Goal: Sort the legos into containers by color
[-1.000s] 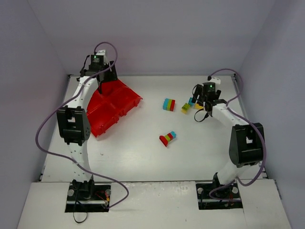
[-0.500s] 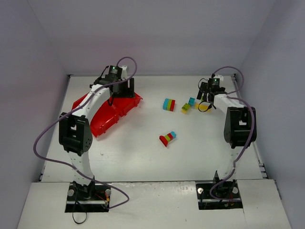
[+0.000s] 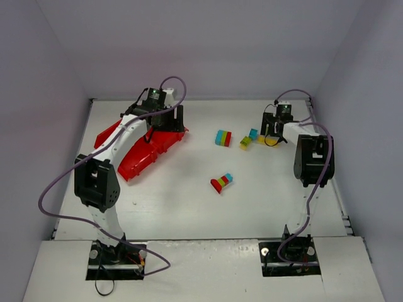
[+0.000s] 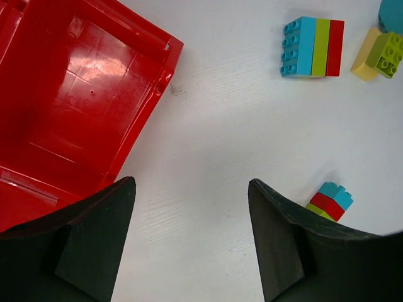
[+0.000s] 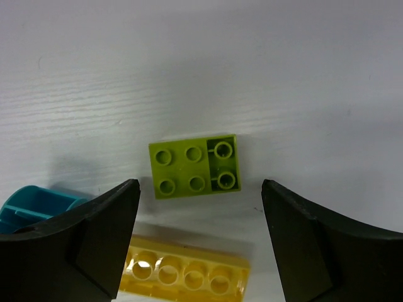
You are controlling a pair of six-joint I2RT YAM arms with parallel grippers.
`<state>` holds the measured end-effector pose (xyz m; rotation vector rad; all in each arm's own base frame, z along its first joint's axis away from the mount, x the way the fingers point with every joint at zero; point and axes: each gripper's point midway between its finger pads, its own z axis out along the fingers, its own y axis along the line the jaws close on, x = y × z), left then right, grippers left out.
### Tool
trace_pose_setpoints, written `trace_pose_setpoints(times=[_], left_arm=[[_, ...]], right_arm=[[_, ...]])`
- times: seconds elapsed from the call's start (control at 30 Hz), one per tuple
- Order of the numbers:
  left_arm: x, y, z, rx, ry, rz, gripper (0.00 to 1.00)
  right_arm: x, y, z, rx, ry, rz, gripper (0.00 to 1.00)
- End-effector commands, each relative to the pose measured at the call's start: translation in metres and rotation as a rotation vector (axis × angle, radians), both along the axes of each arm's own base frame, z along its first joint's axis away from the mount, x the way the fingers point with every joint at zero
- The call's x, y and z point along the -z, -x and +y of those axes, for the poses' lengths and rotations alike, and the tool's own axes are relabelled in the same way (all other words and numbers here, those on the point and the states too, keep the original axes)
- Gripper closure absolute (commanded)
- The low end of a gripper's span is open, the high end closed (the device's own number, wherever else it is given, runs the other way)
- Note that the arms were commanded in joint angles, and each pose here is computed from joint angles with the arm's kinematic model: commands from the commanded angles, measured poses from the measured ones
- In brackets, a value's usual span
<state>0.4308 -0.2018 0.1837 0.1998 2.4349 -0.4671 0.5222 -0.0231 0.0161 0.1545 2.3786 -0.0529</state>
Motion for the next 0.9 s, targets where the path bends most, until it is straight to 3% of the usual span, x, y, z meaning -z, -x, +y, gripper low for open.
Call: trace_pose_setpoints(times=[0.0,0.33,0.53,0.63,0.87], left_arm=[[-0.031,0.004,-0.006,0.013,0.044,-0.07,0.34],[-0.03,0.008,-0.006,0.016,0.048,-0.064,0.34],[-0.033,0.009,-0.012,0.032,0.079,-0.061,0.34],[-0.038,0.008,-0.017,0.042,0.103,-0.063,0.34],[-0.069,0.008,-0.035,0.095,0.191,-0.069,0.34]], right_arm=[[-0.028,-0.026,-0.007,-0.047,-0.007,-0.098,0.26],[-0.014,-0.029,-0.001,-0.183,-0.018,-0.086,0.41],[-0.019,-0.031,0.007,-0.233,-0.031,-0.104,0.7],[-0.046,-0.036,0.009,-0.25,-0.025,-0.169,0.92],[-0.145,-0.029,0.037,-0.354,-0.047,-0.363,0.99]])
